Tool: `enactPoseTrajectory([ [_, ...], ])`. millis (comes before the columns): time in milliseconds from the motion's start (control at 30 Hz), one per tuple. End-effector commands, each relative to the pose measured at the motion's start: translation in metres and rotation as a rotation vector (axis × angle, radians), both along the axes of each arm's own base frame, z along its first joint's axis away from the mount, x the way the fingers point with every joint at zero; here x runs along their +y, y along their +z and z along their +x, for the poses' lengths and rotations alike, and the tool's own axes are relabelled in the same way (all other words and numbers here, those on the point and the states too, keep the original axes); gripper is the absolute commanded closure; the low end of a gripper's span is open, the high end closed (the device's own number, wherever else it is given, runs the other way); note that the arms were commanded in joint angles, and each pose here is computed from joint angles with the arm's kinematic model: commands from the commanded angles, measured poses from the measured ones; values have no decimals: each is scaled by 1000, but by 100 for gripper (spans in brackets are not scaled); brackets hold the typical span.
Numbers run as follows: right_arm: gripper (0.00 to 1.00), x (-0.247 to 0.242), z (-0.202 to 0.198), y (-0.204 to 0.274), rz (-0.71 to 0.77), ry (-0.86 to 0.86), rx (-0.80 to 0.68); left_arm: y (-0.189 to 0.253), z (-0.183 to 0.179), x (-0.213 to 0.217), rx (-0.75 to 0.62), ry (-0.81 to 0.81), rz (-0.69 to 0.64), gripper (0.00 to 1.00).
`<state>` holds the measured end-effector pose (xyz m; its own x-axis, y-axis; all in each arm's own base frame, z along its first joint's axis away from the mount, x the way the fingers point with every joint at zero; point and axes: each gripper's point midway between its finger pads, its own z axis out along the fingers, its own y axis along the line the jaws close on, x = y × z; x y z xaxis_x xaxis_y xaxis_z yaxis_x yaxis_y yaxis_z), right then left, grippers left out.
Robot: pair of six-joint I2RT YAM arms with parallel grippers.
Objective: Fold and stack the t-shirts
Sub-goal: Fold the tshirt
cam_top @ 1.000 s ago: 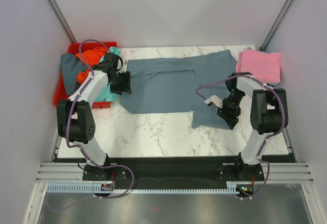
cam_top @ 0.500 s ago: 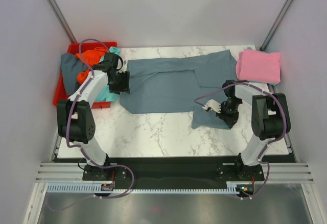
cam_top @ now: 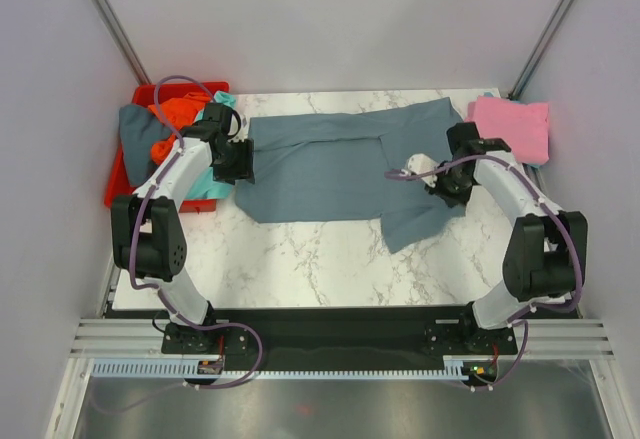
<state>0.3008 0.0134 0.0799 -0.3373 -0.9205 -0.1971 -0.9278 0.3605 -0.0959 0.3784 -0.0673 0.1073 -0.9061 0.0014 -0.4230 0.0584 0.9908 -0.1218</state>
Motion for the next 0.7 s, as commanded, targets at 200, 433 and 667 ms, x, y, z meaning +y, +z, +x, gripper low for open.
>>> enactPoseTrajectory([
  [200, 82, 8, 98, 25, 52, -150, -183, 9, 9, -2, -54, -31, 4, 38],
  [433, 53, 1, 102, 44, 96, -312, -246, 10, -6, -2, -46, -32, -1, 38],
  [667, 55, -37, 64, 32, 157, -445, -121, 4, -13, -1, -26, -32, 1, 38],
])
